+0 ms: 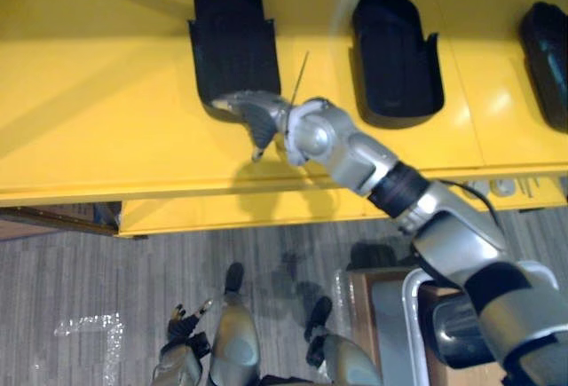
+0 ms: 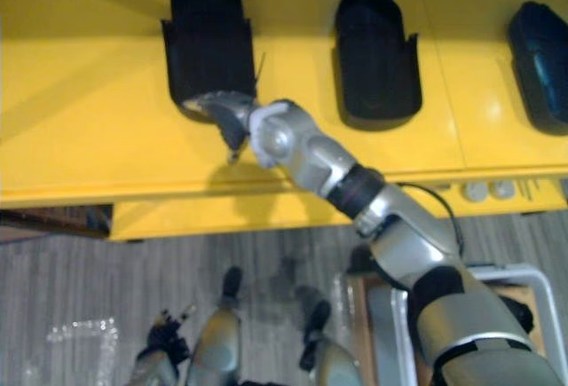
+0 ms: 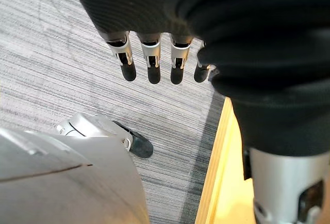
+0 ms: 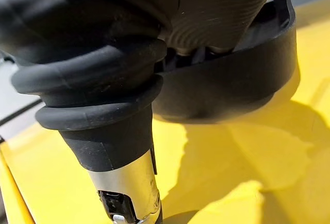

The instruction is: Walk over and take plastic housings, then place them on the shelf

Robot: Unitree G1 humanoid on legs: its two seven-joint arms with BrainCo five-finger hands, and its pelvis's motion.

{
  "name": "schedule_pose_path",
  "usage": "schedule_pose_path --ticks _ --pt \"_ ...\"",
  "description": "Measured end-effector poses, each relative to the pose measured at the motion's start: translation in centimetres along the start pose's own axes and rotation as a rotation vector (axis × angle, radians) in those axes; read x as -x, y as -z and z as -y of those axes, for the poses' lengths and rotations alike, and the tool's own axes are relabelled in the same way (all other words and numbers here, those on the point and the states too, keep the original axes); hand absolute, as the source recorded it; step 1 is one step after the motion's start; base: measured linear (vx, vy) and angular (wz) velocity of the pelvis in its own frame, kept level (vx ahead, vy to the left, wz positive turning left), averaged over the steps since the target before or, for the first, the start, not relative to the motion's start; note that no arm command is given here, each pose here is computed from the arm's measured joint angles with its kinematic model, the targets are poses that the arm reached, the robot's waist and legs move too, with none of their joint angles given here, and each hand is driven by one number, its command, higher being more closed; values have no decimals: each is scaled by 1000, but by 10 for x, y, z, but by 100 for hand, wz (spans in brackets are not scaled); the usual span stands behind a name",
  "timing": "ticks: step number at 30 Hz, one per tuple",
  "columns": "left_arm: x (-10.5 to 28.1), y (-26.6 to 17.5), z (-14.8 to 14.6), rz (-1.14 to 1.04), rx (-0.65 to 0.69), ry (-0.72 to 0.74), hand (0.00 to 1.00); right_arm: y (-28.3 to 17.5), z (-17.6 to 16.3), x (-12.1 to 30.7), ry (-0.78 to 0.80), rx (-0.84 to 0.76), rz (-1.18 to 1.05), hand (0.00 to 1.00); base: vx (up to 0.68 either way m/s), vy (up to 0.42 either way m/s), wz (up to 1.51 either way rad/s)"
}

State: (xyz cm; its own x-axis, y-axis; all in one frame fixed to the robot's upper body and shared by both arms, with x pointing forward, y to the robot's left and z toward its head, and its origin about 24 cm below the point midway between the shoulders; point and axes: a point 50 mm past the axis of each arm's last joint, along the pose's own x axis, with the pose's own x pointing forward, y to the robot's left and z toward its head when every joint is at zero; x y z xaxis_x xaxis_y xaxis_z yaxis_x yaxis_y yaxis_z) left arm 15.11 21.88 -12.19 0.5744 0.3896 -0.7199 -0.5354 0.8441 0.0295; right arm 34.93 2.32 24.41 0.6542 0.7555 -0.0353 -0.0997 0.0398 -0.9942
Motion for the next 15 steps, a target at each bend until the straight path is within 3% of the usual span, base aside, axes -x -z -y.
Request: schedule_pose_path --ticks 15 --pt "1 -4 11 32 1 52 0 -5 -4 0 52 11 18 0 1 1 0"
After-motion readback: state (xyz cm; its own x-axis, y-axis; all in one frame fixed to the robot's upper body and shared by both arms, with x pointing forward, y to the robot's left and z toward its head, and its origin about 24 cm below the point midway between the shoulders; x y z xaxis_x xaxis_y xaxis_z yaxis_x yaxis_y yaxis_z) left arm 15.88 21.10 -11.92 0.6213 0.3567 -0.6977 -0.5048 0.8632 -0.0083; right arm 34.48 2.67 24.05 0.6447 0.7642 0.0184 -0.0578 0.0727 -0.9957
